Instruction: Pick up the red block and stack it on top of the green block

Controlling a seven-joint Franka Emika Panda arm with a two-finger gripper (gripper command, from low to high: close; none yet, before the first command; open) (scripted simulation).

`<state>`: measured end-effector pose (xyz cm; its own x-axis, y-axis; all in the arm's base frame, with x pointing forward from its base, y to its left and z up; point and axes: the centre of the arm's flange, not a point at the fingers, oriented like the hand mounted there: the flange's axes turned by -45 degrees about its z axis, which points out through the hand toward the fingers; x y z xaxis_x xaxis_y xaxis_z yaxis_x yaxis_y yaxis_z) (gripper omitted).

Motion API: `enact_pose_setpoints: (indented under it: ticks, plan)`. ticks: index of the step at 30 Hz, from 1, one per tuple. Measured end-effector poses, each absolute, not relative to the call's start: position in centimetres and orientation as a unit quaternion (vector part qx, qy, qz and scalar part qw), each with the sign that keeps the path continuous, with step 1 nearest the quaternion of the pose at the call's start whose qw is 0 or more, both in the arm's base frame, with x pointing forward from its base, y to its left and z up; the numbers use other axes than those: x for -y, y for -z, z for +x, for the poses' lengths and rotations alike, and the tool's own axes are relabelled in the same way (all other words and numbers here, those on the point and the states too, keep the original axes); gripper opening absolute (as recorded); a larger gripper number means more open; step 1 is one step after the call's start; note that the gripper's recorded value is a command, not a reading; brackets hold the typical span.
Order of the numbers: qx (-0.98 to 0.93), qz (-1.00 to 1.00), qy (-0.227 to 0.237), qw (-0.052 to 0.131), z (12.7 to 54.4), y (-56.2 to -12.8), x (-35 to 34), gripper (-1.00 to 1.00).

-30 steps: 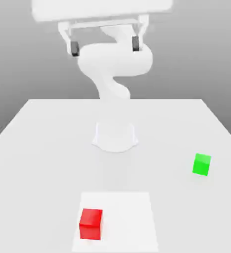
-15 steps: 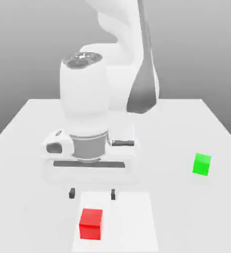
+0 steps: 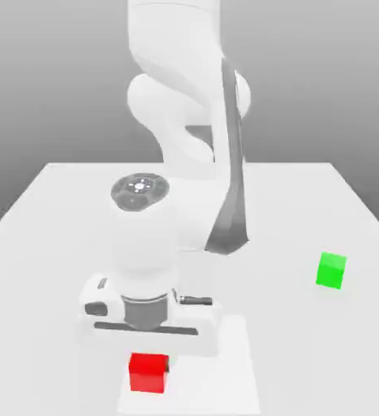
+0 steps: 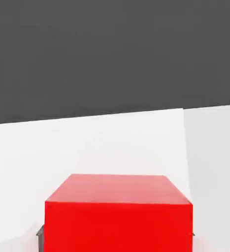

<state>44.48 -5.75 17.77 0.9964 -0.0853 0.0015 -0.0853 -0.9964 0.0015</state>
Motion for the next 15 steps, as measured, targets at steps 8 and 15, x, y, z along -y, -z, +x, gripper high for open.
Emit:
enact_pose_setpoints:
  ticks: [8,15]
  plan:
    - [-0.137,0.99,0.004,-0.026,41.0,-22.2,-9.3,-1.0]
    - [-0.344,0.938,0.007,-0.032,31.3,-23.9,-22.4,-1.0]
